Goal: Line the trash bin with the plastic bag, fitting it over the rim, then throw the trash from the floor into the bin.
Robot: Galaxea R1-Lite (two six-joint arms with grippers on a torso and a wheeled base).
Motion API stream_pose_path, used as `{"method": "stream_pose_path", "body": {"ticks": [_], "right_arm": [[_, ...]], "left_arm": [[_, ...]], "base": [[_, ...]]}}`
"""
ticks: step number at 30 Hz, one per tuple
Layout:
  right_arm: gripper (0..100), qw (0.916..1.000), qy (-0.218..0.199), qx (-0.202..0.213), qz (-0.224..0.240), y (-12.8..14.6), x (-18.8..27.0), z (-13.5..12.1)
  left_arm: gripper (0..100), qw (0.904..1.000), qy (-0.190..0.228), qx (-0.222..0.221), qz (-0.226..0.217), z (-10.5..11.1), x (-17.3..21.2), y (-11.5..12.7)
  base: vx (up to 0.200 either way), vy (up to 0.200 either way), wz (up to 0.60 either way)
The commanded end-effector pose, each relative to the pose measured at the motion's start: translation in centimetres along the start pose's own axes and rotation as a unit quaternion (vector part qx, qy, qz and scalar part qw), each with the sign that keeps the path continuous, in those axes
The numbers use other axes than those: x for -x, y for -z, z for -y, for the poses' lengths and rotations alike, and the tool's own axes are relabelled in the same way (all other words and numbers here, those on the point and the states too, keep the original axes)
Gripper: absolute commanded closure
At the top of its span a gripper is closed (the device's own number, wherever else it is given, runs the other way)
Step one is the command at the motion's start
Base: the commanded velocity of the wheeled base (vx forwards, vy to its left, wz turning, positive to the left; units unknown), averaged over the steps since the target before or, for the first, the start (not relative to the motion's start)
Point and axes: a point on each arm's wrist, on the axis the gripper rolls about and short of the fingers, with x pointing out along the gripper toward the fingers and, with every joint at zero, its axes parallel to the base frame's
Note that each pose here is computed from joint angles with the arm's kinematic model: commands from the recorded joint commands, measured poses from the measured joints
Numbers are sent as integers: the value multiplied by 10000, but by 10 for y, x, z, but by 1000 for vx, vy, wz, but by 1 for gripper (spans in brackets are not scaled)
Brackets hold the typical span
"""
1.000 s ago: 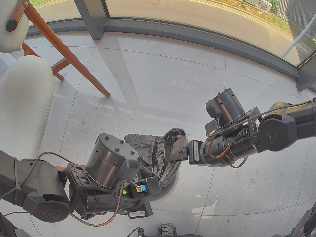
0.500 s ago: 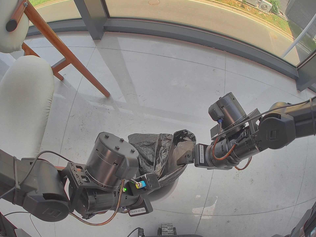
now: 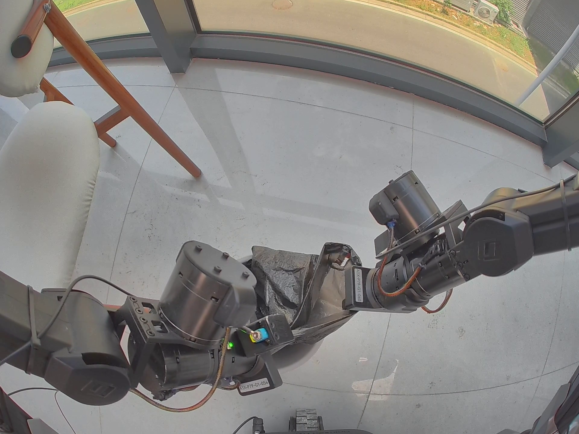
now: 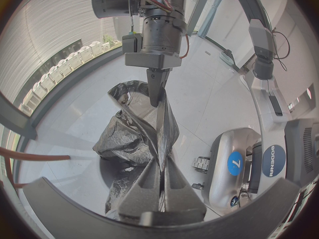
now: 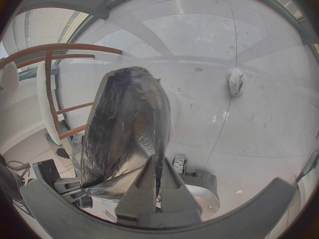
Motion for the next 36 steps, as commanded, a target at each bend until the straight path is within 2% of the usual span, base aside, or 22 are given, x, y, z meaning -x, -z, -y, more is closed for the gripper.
{"method": "stream_pose_path", "body": {"ticks": [1,8,9,12,19,26,27,30,36], "right_arm": [[100,9999,128,35,-27,-1,-9,4],[100,9996,158,249,12,-6,-8,9],[100,9988,268,414,-64,-6,-13,17],[100,9973,422,566,-215,-3,-22,29],[100,9970,489,542,-271,-5,-29,34],[100,9968,509,533,-312,-5,-32,36],[100,9968,512,532,-319,-4,-32,36],[100,9967,520,524,-332,-4,-32,36],[100,9968,506,532,-314,-3,-30,36]], "left_arm": [[100,9999,77,102,-111,3,-13,-1],[100,9996,61,196,-187,5,-31,-3],[100,9992,95,288,-263,7,-39,-3],[100,9988,148,331,-317,10,-48,-4],[100,9968,215,412,-644,26,-65,1],[100,9966,224,470,-640,32,-69,-5],[0,9966,218,480,-627,32,-69,-5],[0,9966,205,518,-609,31,-70,-5],[0,9937,16,950,-589,28,-70,-9]], "base": [[0,0,0],[0,0,0],[0,0,0],[0,0,0],[0,0,0],[0,0,0],[0,0,0],[0,0,0],[0,0,0]]}}
